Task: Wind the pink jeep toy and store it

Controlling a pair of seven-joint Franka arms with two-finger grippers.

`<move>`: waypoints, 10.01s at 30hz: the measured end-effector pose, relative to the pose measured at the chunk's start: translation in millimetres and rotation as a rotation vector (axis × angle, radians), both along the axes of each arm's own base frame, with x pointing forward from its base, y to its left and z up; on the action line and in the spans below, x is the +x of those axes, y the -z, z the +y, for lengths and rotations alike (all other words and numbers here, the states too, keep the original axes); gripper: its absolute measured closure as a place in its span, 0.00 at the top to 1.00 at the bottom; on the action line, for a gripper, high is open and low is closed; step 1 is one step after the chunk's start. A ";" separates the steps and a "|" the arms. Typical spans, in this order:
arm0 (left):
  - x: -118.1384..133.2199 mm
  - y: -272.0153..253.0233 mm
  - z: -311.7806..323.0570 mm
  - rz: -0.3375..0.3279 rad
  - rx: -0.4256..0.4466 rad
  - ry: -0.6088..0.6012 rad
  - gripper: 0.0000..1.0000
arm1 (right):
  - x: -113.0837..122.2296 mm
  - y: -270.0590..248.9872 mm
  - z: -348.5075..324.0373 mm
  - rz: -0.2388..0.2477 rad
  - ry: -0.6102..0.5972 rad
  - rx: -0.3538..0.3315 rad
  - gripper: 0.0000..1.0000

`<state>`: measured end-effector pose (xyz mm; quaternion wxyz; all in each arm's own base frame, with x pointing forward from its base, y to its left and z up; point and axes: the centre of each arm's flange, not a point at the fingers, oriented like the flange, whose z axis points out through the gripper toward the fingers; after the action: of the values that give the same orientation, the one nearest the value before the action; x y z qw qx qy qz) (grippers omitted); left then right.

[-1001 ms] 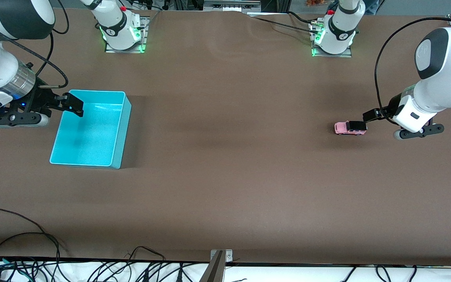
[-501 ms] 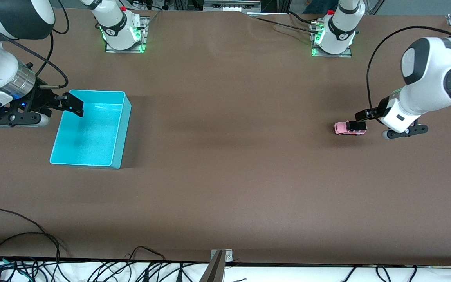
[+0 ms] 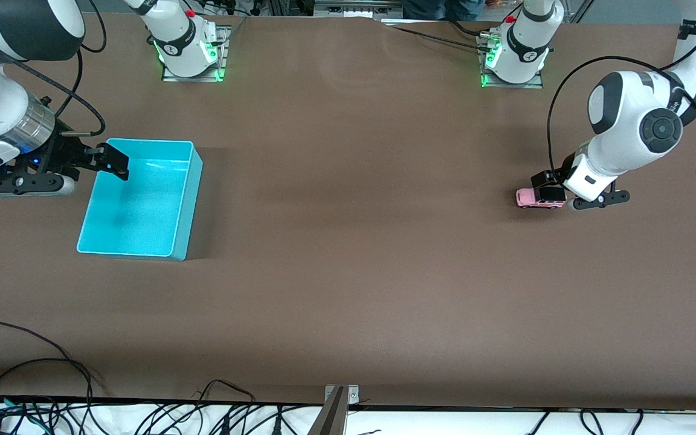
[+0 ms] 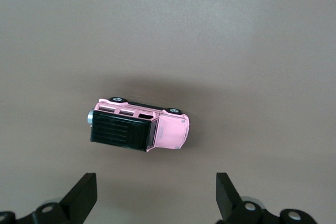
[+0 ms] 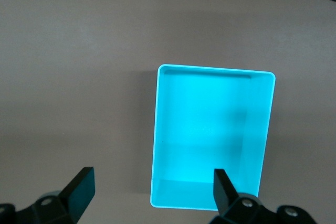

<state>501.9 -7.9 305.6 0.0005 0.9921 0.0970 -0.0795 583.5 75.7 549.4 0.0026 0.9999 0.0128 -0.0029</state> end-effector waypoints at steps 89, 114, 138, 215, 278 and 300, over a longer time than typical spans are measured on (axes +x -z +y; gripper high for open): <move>6.6 89.5 25.9 -0.078 -0.130 1.725 0.52 | 0.0 0.0 -0.1 0.000 0.000 -0.001 1.00; 1.5 109.3 46.1 -0.058 -0.137 1.638 0.52 | 0.1 -0.2 -0.2 -0.001 0.000 -0.001 1.00; 1.0 109.5 53.1 -0.058 -0.127 1.580 0.52 | 0.1 -0.2 -0.1 -0.001 0.000 -0.001 1.00; -9.0 109.8 163.5 -0.002 -0.092 1.706 0.52 | 0.4 -0.4 -0.1 -0.003 0.000 -0.001 1.00; -9.0 126.3 206.6 0.044 -0.069 1.742 1.00 | 0.6 -0.4 -1.3 -0.003 0.002 -0.001 1.00; 17.4 -20.5 204.6 -0.124 0.157 1.740 1.00 | 0.6 -0.4 -1.4 -0.003 0.002 -0.001 1.00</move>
<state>519.3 196.7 326.1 -0.1232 0.7137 -0.6894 0.0091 584.1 74.3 549.8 0.0030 0.9999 0.0118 -0.0012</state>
